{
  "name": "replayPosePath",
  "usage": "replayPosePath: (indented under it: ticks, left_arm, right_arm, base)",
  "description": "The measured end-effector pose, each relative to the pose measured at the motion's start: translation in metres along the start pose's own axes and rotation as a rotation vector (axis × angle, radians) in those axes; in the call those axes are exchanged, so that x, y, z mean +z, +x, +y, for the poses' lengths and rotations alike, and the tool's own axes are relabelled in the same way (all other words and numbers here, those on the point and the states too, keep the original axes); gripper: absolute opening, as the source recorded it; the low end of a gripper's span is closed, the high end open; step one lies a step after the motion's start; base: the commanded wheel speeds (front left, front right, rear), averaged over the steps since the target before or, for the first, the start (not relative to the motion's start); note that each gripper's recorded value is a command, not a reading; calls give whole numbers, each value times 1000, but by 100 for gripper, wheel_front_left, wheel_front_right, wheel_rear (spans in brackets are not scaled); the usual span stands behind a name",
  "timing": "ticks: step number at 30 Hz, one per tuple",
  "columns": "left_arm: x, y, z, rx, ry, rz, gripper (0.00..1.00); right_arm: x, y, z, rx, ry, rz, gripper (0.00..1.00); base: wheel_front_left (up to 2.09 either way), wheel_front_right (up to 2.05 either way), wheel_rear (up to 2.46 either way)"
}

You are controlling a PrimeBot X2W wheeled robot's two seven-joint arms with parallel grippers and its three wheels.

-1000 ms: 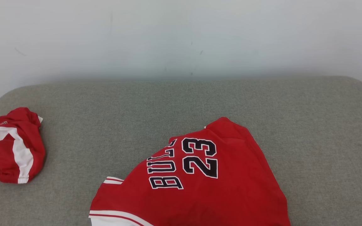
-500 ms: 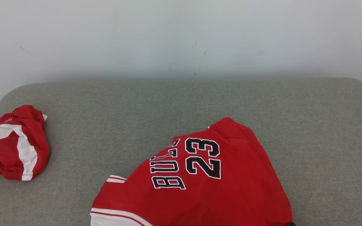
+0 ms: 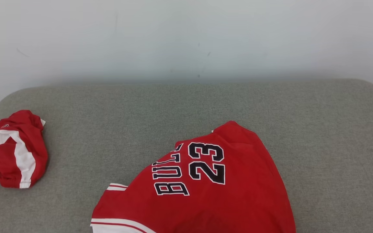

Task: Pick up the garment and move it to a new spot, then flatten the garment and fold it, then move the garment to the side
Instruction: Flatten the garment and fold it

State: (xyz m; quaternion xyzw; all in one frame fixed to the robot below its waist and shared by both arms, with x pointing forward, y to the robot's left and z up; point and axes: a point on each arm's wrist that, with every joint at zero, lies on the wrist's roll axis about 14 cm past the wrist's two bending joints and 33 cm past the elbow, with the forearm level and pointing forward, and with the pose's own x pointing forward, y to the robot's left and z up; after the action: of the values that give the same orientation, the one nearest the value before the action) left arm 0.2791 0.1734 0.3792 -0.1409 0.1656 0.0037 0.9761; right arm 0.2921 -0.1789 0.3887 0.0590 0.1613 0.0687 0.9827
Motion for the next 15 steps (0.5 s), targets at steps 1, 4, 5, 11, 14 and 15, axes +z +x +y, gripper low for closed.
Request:
replayPosePath:
  ticks: [1,4,5,11,14,15]
  left_arm:
    - [-2,0,0,1,-1,6,0]
    - [-6,1,1,1,-2,22,26]
    - [-10,0,1,1,-3,34,28]
    - [-10,3,2,1,6,40,100]
    - [-10,4,2,-1,7,42,100]
    - [-10,4,1,-4,8,42,100]
  right_arm:
    - [-2,0,0,-1,-1,8,90]
    - [-7,-1,-2,-4,-1,24,100]
    - [-9,-1,-2,-6,-1,30,100]
    - [-12,1,-6,-14,-7,45,100]
    - [-12,3,-6,-9,-10,47,100]
    - [-13,4,-5,-7,-11,50,100]
  base:
    - [0,0,0]
    - [0,0,0]
    - [0,0,0]
    - [0,0,0]
    - [0,0,0]
    - [0,0,0]
